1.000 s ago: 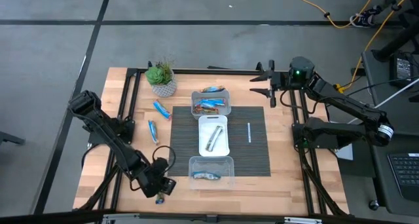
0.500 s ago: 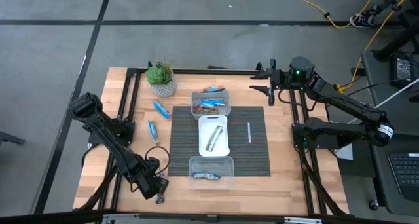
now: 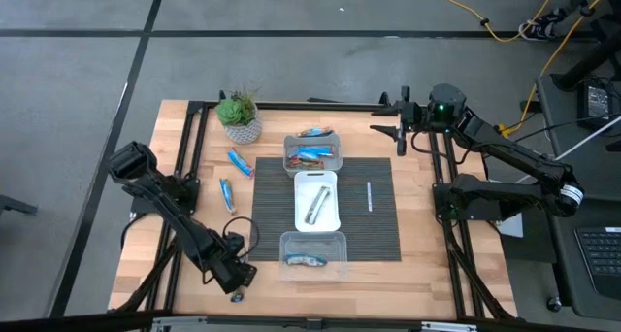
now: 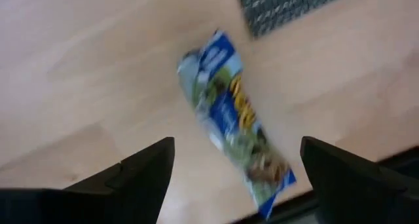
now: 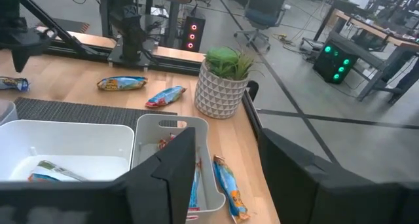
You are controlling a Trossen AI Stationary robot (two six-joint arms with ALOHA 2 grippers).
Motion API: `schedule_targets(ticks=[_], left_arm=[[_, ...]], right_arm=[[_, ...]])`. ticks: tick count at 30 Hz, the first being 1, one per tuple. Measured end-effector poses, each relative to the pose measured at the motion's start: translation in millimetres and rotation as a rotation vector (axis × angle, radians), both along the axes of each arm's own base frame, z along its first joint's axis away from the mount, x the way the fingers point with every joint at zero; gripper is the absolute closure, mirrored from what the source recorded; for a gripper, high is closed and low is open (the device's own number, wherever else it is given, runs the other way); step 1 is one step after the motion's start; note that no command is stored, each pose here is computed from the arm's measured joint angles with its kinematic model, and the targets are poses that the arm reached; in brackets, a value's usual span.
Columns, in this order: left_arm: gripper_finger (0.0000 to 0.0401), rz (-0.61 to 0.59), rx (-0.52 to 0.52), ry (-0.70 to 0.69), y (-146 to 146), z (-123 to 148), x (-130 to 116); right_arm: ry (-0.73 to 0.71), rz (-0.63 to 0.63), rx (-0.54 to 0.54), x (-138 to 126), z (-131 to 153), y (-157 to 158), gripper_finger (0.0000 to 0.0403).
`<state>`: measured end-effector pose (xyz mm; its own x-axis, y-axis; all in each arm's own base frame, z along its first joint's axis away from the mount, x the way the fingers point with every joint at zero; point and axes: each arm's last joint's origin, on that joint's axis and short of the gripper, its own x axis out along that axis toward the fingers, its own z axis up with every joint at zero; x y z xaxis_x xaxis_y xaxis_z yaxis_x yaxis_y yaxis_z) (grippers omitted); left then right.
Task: Pick and place Granola Bars by type
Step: Put the blue granola bar into the transparent bin
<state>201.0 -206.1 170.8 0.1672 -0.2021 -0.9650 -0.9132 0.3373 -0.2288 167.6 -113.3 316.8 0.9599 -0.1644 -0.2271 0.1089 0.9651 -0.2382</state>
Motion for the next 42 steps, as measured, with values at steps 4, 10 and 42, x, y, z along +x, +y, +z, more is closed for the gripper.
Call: schedule_targets(ticks=[4, 10, 42], left_arm=[[0.0081, -0.025, 0.028, 0.017, 3.7, -13.4, 10.4], [0.0098, -0.040, 0.027, 0.108, 5.5, -30.8, 16.3], [0.0379, 0.030, 0.123, -0.143, 75.5, 61.5, -2.1]], right_arm=[[0.000, 0.000, 0.000, 0.0, 0.0, 0.0, 0.0234], [0.000, 0.003, 0.000, 0.0, 0.0, 0.1, 0.0234], [0.019, 0.005, 0.008, -0.4, -2.0, 0.5, 0.0234]])
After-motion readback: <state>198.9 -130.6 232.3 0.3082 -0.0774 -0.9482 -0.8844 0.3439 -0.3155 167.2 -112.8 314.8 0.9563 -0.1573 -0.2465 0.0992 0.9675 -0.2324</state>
